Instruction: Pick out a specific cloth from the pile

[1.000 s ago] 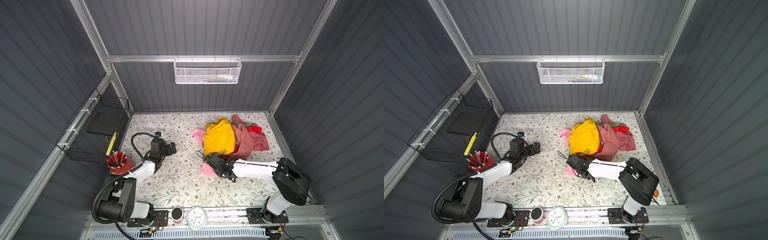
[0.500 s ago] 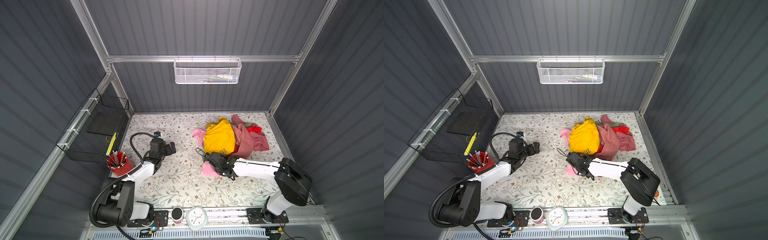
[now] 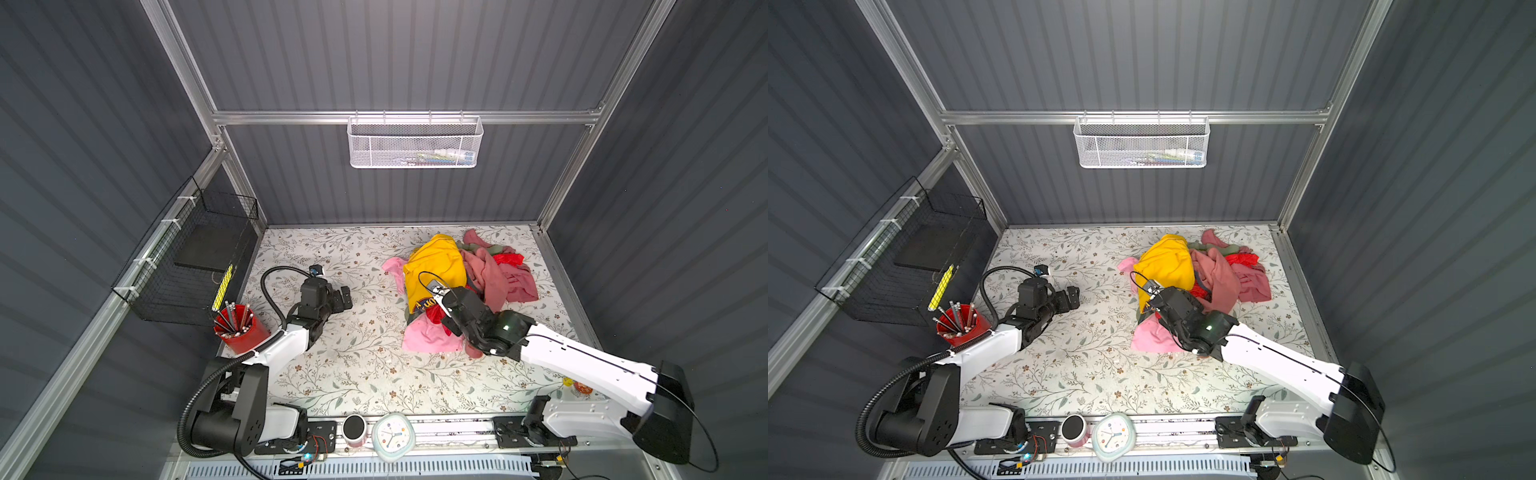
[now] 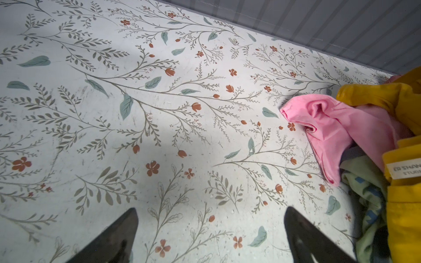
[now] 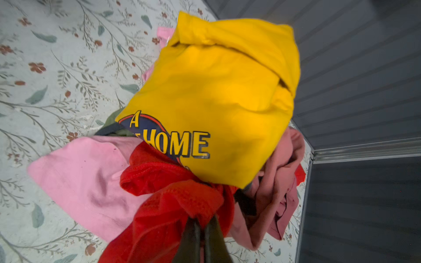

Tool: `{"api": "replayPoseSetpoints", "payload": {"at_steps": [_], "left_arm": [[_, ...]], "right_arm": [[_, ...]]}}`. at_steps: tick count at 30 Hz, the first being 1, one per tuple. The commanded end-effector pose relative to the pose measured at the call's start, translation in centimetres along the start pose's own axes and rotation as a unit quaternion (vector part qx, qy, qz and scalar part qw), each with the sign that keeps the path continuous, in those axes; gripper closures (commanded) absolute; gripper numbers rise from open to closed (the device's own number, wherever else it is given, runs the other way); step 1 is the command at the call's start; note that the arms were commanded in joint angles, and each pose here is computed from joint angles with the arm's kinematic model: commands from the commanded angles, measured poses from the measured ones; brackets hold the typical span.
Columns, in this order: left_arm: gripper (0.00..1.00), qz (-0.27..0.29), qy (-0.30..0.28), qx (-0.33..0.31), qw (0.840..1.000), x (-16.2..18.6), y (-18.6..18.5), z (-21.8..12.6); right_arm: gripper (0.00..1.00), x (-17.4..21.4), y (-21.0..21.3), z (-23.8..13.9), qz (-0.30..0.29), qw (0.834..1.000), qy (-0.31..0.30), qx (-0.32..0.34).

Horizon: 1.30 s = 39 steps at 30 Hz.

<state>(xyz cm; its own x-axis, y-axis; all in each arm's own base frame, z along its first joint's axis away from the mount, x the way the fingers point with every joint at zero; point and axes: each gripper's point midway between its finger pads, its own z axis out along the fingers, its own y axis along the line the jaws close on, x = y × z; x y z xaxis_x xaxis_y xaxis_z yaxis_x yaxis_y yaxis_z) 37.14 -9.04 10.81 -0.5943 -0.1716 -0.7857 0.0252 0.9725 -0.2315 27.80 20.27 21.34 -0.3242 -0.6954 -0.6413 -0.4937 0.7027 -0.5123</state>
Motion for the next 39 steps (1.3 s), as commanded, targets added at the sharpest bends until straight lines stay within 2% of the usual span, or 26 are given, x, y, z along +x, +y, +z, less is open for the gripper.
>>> {"api": "replayPoseSetpoints", "payload": {"at_steps": [1, 10, 18, 28, 32, 39], "left_arm": [[0.00, 0.021, -0.001, 0.004, 1.000, -0.1, -0.6, -0.5], [0.00, 0.079, 0.001, 0.027, 0.997, 0.4, -4.1, -0.5], [0.00, 0.125, 0.003, 0.047, 0.991, 0.9, -7.5, -0.3], [0.00, 0.182, -0.029, 0.103, 0.978, 0.4, -12.7, -2.0], [0.00, 0.221, -0.058, 0.164, 0.960, 0.0, -17.2, -4.4], [0.00, 0.288, -0.087, 0.302, 0.905, 1.4, -26.5, -9.1]], "right_arm": [[1.00, -2.7, -1.8, -2.2, 0.032, 0.998, -0.046, -0.005], [1.00, -6.2, -6.5, -6.8, 0.106, 0.988, -0.116, -0.004], [1.00, -8.4, -9.4, -9.2, 0.138, 0.978, -0.154, -0.006], [1.00, -11.5, -11.2, -13.5, 0.185, 0.954, -0.232, -0.051], [1.00, -11.1, -11.2, -13.3, 0.188, 0.954, -0.227, -0.050], [1.00, -7.8, -8.8, -8.7, 0.226, 0.956, -0.175, -0.069]]}}
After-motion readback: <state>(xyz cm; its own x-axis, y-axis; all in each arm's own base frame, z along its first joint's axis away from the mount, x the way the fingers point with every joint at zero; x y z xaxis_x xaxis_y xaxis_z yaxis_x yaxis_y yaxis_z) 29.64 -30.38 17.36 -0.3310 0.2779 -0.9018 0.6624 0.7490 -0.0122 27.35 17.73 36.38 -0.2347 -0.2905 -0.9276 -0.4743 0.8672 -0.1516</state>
